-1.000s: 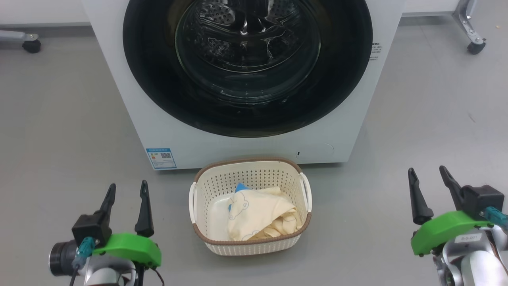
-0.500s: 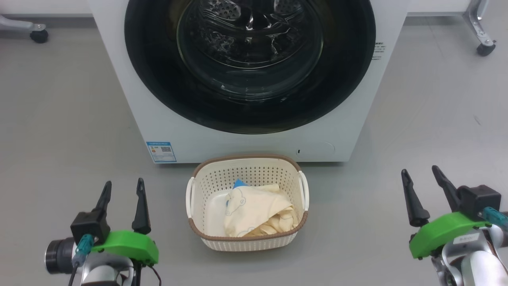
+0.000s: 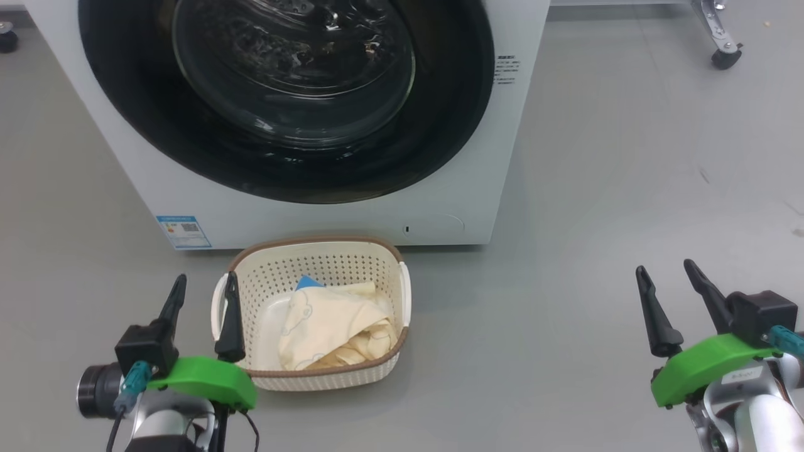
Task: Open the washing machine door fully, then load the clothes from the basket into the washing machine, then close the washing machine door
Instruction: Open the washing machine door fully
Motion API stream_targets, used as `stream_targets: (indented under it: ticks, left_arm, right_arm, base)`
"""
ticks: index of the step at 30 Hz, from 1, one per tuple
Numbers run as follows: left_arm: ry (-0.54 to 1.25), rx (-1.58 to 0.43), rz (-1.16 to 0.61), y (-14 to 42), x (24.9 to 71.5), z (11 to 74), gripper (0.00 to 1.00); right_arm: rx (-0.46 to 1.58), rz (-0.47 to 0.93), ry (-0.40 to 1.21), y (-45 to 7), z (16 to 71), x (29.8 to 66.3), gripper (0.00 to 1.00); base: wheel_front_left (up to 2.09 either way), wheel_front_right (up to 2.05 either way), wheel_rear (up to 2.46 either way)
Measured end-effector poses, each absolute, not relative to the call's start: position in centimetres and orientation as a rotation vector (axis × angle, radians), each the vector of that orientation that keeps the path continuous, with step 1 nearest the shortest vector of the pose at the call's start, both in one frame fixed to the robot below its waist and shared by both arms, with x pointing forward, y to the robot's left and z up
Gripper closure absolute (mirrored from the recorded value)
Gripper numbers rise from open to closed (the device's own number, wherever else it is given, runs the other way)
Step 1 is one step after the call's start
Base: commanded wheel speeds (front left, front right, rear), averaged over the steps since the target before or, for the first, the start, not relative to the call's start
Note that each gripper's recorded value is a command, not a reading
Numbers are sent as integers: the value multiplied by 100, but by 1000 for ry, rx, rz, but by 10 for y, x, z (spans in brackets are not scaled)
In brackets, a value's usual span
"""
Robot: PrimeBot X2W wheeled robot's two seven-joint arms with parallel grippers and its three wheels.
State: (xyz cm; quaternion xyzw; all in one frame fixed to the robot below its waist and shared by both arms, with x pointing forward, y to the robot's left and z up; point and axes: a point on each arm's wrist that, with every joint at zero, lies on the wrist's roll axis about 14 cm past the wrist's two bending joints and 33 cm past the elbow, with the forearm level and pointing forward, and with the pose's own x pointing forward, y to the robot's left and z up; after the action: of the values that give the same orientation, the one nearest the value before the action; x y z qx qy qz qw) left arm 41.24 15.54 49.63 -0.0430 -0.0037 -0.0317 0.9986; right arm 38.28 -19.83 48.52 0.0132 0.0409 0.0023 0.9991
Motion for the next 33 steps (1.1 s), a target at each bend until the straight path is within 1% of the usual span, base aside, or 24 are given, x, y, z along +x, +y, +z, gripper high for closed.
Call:
stream_targets:
  ticks: [9,15,21,33]
  left_arm:
    - [-17,-99,-72,151,417,500,0]
    - [-23,-106,-83,146,418,502,0]
    - [-22,-103,-86,146,419,501,0]
    - [-13,-102,-95,143,421,498,0]
  right_arm:
    - [27,-11,76,-203,486,385,0]
    - [23,-24,72,-209,487,386,0]
    - [24,-26,74,-209,487,385,0]
    - [24,-34,85,-212,483,384,0]
  base:
    - [119,119,-238]
    - [75,75,-150]
    - [34,34,-69]
    - [1,1,-1]
